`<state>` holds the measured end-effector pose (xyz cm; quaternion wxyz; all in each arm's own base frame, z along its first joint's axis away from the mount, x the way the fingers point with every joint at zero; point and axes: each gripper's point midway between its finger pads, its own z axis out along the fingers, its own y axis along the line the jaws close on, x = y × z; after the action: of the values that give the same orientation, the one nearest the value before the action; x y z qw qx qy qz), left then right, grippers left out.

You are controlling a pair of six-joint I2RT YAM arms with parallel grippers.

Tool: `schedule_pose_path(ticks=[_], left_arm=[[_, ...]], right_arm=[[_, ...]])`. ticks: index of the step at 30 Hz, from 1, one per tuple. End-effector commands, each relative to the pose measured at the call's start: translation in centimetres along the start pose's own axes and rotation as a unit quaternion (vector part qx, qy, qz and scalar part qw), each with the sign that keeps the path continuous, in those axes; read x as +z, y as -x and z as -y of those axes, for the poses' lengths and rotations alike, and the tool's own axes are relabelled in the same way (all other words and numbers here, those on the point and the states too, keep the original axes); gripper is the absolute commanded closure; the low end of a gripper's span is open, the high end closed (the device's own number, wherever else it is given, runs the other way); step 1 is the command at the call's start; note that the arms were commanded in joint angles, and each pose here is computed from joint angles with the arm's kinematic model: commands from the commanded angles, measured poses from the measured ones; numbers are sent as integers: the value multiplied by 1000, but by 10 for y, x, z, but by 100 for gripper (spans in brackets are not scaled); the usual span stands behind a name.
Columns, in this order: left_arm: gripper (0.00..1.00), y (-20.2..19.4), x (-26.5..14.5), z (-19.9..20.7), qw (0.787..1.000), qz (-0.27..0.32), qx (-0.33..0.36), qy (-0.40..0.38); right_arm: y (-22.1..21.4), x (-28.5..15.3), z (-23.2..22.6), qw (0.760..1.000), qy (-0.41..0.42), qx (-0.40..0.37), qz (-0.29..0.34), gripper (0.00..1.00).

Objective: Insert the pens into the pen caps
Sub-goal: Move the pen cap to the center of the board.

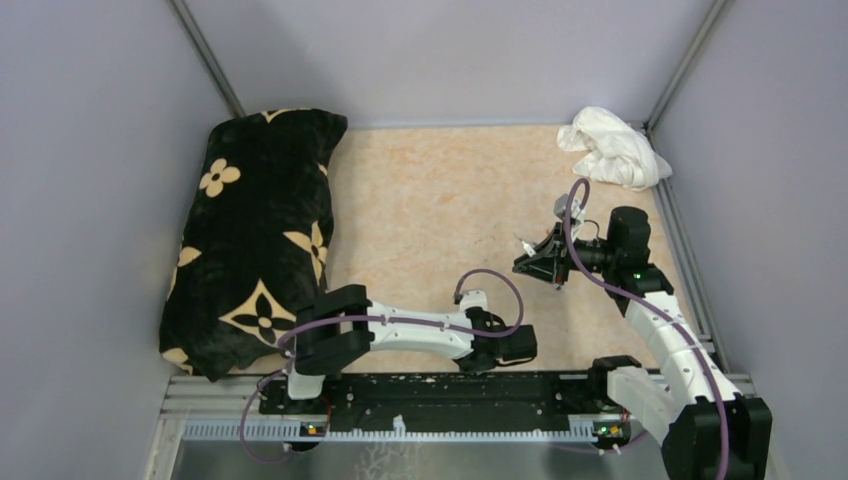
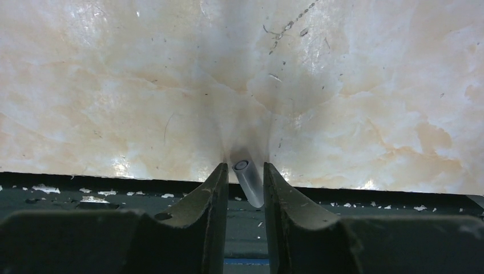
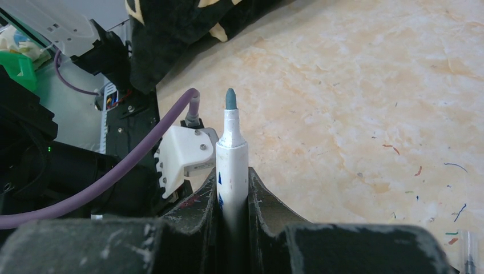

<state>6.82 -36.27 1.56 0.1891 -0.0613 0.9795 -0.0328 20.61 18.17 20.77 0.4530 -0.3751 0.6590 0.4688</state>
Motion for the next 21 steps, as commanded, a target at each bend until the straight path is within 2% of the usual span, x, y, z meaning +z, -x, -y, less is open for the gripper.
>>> schedule_pose_path(ticks=[1, 7, 15, 21], left_arm=[[67, -8, 6, 0, 1000, -18, 11, 11], [76, -6, 11, -6, 999, -21, 14, 21], [89, 23, 26, -13, 999, -6, 40, -12], [90, 65, 41, -35, 996, 28, 88, -5]], right_arm=[[21, -2, 0, 999, -2, -38, 16, 100], [21, -2, -1, 999, -2, -38, 17, 100], [22, -3, 0, 999, -4, -39, 17, 100], [22, -4, 1, 999, -6, -38, 18, 100]])
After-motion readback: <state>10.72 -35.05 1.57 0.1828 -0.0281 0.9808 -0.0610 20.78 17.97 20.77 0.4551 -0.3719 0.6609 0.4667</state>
